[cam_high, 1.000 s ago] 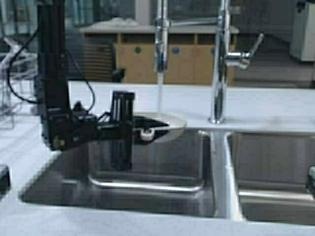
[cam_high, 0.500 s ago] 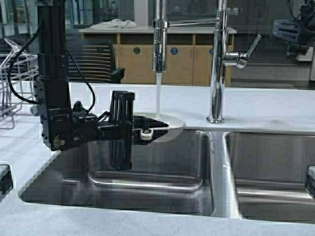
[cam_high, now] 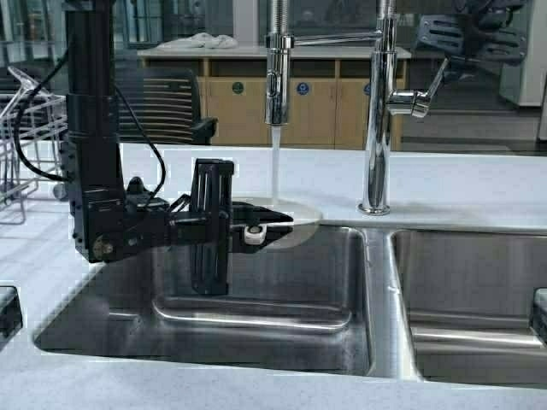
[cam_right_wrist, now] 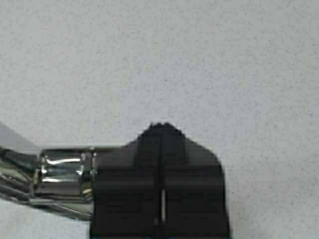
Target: Wash the pan
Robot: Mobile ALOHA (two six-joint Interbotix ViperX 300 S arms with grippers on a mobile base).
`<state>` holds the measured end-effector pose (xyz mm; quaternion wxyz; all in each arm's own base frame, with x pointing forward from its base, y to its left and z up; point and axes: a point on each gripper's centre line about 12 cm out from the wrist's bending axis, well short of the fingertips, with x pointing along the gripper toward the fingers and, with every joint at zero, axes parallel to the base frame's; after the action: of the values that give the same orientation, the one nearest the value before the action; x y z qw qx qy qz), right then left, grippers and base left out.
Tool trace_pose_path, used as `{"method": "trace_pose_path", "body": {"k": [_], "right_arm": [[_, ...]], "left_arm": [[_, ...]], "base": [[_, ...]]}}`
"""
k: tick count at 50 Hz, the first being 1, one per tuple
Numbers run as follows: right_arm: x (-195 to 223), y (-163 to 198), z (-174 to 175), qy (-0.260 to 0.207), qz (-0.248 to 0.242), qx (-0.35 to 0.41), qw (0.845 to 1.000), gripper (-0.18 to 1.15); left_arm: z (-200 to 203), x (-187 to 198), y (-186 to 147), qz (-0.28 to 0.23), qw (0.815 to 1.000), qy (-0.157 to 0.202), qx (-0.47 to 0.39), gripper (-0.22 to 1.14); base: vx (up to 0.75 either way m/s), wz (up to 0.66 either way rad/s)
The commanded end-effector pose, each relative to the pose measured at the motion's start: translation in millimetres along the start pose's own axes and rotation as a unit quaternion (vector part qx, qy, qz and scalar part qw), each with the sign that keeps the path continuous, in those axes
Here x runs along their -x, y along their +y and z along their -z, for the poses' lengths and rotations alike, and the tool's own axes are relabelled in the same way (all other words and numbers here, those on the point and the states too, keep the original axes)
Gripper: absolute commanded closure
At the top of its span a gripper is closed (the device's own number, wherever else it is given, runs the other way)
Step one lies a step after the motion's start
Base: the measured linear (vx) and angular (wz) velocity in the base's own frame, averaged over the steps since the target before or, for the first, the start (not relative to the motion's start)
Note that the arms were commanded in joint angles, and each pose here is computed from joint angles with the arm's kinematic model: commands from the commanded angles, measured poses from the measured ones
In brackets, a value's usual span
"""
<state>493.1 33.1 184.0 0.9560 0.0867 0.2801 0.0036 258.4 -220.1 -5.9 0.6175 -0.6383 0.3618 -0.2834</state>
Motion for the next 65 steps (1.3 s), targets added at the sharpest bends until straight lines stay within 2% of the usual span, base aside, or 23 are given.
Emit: {"method": "trace_pose_path", "body": {"k": [1,9,16,24,30,35,42,53,60,65], "right_arm": [[9.4,34.4,-26.4,-0.025,-0.029,0.012,0.999,0.92],[12.3,52.1,-35.6,-0.017,-0.039,0.021,0.999,0.92],[21.4,54.4,-47.9,-0.03,-0.042,0.021,0.998,0.92],[47.9,36.6,-64.9,-0.071,-0.034,0.015,0.997,0.92],[71.6,18.6,-67.9,-0.085,-0.021,0.007,0.996,0.92],[90.1,5.1,-61.4,-0.087,-0.009,0.002,0.996,0.92],[109.7,-11.1,-44.4,-0.086,0.004,-0.006,0.996,0.92],[122.8,-25.8,-27.1,-0.067,0.021,-0.018,0.997,0.92],[131.2,-27.1,-17.0,-0.05,0.024,-0.025,0.998,0.92],[138.9,-28.4,-6.0,-0.035,0.027,-0.032,0.999,0.92]], "left_arm": [[-0.5,-4.3,-9.7,0.022,1.0,0.002,-0.014,0.89],[-0.4,-4.1,-10.6,0.027,1.0,0.003,-0.014,0.89],[-1.0,-5.6,-12.3,0.047,0.999,0.003,-0.016,0.89],[-5.6,-9.3,-13.6,0.106,0.992,-0.01,-0.062,0.89],[-11.2,-11.3,-13.8,0.111,0.985,-0.037,-0.124,0.89],[-15.3,-12.4,-20.4,0.115,0.982,-0.055,-0.137,0.89],[-19.3,-7.8,-24.7,0.09,0.984,-0.078,-0.132,0.89],[-18.7,9.5,-31.1,-0.026,0.988,-0.097,-0.114,0.89],[-11.7,12.8,-37.9,-0.044,0.993,-0.076,-0.076,0.89],[-2.3,10.2,-40.8,-0.027,0.999,-0.037,-0.016,0.89]], "base": [[0.0,0.0],[0.0,0.0],[0.0,0.0],[0.0,0.0],[0.0,0.0],[0.0,0.0],[0.0,0.0],[0.0,0.0],[0.0,0.0],[0.0,0.0]]}}
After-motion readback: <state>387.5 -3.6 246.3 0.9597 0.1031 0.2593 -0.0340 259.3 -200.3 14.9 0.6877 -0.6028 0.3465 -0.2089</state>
